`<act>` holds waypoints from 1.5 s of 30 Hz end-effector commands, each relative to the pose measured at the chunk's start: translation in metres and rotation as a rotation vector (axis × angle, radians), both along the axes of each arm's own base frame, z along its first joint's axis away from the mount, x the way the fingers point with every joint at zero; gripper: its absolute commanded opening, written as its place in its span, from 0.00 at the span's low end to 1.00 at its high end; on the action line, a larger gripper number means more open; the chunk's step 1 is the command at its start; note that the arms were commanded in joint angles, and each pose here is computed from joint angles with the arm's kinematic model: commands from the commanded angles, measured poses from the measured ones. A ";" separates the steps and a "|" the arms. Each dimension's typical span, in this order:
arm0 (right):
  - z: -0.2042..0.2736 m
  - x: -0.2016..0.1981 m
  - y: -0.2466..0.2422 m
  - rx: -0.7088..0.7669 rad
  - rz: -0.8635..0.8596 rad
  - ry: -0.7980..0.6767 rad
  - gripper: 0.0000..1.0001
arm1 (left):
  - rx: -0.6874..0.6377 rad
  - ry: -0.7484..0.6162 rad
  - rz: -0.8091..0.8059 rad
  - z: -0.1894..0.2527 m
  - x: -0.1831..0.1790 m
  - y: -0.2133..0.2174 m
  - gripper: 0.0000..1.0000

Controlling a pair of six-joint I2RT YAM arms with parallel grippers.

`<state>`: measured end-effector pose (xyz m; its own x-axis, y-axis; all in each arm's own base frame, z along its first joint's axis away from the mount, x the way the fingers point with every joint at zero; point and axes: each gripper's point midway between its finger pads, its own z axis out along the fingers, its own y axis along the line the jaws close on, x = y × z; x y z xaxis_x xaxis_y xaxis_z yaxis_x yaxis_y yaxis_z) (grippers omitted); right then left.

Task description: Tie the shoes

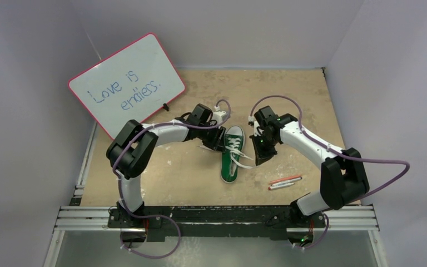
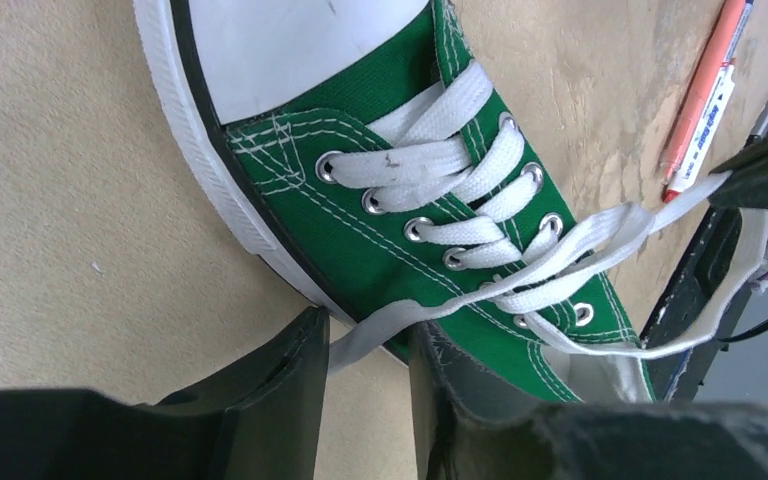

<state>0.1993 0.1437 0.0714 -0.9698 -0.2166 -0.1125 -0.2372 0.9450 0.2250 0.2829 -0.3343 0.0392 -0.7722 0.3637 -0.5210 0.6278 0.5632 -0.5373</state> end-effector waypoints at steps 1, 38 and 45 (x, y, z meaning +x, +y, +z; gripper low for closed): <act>0.025 0.023 -0.016 -0.087 -0.036 -0.134 0.00 | 0.017 -0.003 -0.018 -0.005 -0.006 0.005 0.27; 0.058 0.001 0.010 0.085 -0.026 -0.063 0.00 | 0.057 -0.065 0.003 0.018 0.012 0.012 0.03; 0.063 -0.045 -0.018 -0.006 -0.135 0.039 0.00 | 0.004 -0.079 0.130 0.054 -0.006 0.028 0.00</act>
